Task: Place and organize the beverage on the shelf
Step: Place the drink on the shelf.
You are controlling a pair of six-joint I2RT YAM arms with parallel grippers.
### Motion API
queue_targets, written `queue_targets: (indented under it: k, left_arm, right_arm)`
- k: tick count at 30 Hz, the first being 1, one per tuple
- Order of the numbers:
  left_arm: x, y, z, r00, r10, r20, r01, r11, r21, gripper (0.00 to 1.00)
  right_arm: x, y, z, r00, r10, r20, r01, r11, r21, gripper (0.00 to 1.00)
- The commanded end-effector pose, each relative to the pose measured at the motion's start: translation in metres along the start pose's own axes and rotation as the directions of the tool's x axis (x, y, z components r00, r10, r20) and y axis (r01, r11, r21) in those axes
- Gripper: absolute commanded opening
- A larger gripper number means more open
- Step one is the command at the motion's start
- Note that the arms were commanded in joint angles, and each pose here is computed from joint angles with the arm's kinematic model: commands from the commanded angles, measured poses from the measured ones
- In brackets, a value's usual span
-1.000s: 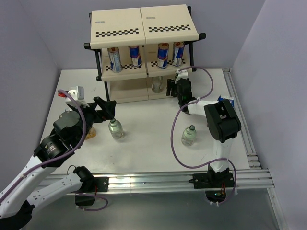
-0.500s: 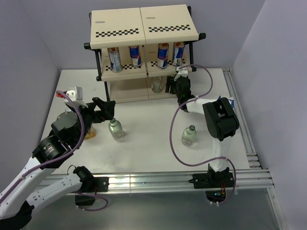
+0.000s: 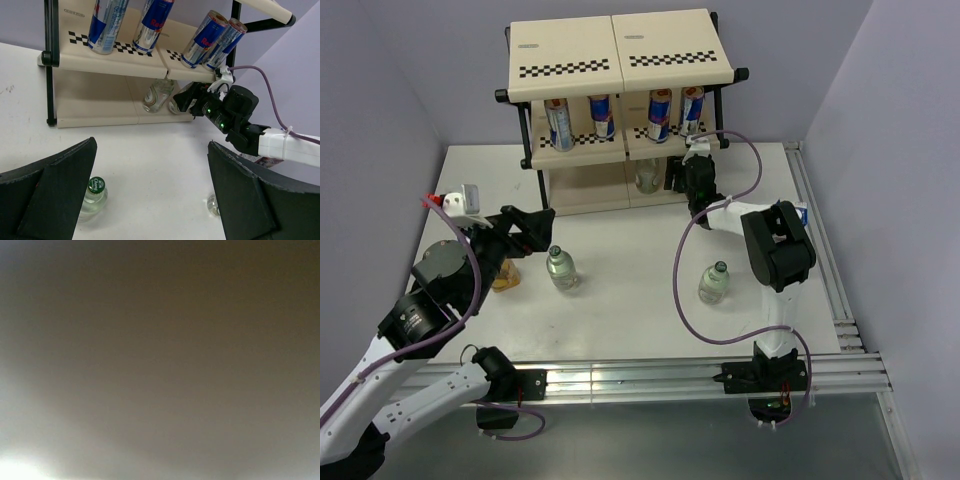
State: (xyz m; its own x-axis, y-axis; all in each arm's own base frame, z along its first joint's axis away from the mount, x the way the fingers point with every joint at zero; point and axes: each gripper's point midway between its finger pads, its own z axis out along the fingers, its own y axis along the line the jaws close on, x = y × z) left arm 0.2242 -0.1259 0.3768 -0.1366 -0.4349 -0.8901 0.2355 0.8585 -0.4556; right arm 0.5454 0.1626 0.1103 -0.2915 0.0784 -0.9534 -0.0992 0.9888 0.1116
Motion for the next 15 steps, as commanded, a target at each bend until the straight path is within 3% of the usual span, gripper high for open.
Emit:
queue_targets:
  k: [1, 15]
  left_arm:
    - [-0.0136, -0.006, -0.0028, 0.999, -0.005, 0.041, 0.003, 0.999, 0.032, 0.99]
    - [-0.0197, -0.0079, -0.0066, 0.998, -0.005, 0.059, 0.002, 0.999, 0.049, 1.0]
  right_arm:
    - [-0.0715, 0.0132, 0.0076, 0.98, 0.087, 0.181, -0.081, 0.996, -0.043, 0.26]
    - [-0.0655, 0.0147, 0.0093, 0.987, 0.071, 0.146, -0.064, 0.997, -0.051, 0.35]
